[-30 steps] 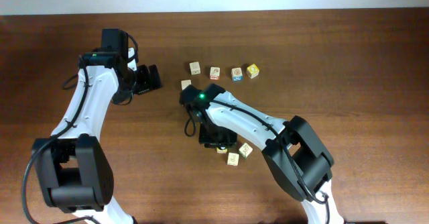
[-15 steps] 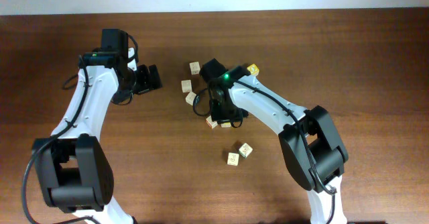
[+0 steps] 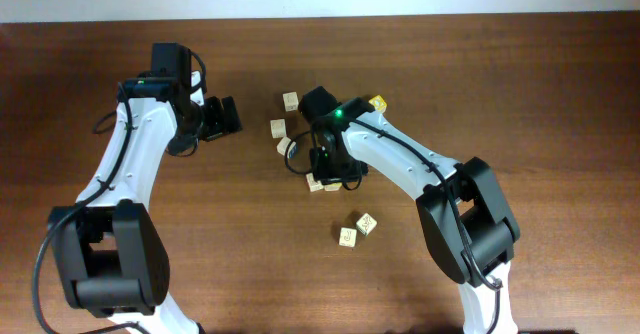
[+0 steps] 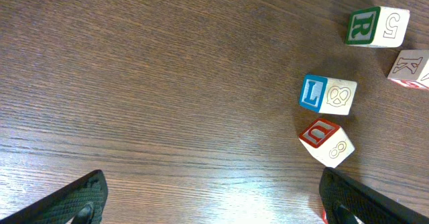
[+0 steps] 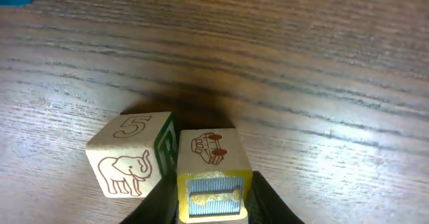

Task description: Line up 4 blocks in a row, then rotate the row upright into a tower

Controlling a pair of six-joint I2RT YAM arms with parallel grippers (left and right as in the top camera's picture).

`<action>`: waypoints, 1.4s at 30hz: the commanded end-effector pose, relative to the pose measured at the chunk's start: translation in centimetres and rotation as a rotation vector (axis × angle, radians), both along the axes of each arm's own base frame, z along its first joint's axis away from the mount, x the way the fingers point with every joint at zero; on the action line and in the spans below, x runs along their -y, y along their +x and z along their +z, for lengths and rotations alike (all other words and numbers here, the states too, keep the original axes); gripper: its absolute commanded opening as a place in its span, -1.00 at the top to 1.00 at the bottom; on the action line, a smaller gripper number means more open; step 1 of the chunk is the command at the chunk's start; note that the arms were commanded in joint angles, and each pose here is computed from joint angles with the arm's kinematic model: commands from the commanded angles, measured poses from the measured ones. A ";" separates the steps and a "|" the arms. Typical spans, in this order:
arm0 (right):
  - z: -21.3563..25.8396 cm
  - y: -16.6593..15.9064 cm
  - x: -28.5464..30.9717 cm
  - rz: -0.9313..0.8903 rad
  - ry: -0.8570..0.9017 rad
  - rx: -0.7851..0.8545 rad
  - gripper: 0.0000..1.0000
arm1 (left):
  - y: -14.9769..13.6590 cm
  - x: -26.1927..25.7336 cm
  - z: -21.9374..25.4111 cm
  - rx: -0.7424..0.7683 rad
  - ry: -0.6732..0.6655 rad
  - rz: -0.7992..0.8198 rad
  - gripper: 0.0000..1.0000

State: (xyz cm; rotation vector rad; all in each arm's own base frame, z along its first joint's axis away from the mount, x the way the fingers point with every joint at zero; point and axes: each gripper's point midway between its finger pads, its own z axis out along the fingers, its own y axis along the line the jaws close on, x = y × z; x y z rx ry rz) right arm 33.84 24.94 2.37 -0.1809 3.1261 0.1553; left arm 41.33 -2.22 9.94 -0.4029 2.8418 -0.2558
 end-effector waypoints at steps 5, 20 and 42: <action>-0.5 -0.5 0.4 -0.146 -0.010 -0.046 0.55 | 0.5 -0.3 0.6 0.021 0.009 0.002 -0.98; -0.6 -0.8 -0.7 -0.042 -0.073 0.036 0.56 | 0.5 -0.3 0.6 0.021 0.009 0.002 -0.98; 6.3 1.2 -1.1 0.024 -0.055 0.106 0.10 | 0.5 -0.3 0.6 0.021 0.009 0.002 -0.98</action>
